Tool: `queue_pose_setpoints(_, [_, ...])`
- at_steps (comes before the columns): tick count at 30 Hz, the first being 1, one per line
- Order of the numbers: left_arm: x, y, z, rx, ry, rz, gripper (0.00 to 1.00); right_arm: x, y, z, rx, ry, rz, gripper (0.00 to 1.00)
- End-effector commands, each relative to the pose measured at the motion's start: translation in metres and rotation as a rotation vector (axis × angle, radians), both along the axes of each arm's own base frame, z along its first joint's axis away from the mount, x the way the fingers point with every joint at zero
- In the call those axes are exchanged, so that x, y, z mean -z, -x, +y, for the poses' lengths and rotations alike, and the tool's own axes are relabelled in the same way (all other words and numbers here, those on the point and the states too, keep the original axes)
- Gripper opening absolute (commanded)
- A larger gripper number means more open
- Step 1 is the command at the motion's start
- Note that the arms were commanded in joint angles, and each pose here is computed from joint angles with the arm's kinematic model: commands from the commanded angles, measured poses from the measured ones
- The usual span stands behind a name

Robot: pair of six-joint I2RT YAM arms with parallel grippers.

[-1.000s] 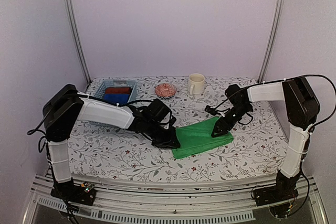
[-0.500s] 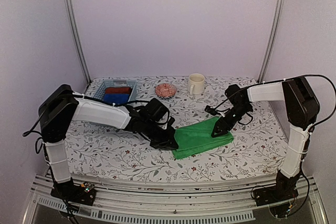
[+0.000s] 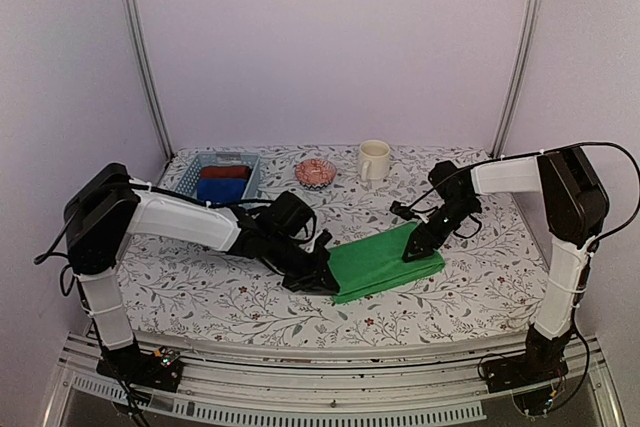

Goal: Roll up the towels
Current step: Smooth out the towel at the center of the board, then rotate the towel at the center of the board.

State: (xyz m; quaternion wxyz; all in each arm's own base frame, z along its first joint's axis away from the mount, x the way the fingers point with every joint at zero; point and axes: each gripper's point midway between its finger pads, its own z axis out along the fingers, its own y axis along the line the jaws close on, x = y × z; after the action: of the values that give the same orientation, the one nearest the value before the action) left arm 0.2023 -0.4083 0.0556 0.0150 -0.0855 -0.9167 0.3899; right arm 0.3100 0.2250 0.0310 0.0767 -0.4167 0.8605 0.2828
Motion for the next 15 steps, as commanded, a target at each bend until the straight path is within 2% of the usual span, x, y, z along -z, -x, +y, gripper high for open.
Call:
queue_pose_setpoints(1, [0.014,0.020,-0.001,0.059,-0.014,0.056,0.00,-0.014,0.002,-0.002,-0.010,-0.012,-0.009,0.54])
queue_pose_setpoints(6, [0.002,0.004,0.013,0.046,-0.108,-0.051,0.16,-0.065,-0.006,0.001,-0.024,-0.089,-0.068,0.56])
queue_pose_setpoints(10, [-0.014,-0.017,0.024,0.000,-0.170,-0.158,0.17,-0.092,-0.021,-0.001,-0.021,-0.092,-0.139,0.57])
queue_pose_setpoints(12, [-0.024,-0.025,0.018,0.011,-0.146,-0.222,0.17,-0.093,-0.032,-0.003,-0.002,-0.075,-0.165,0.57])
queue_pose_setpoints(15, [-0.044,-0.034,-0.010,0.051,-0.021,-0.323,0.16,-0.078,-0.055,-0.006,0.030,-0.023,-0.182,0.56])
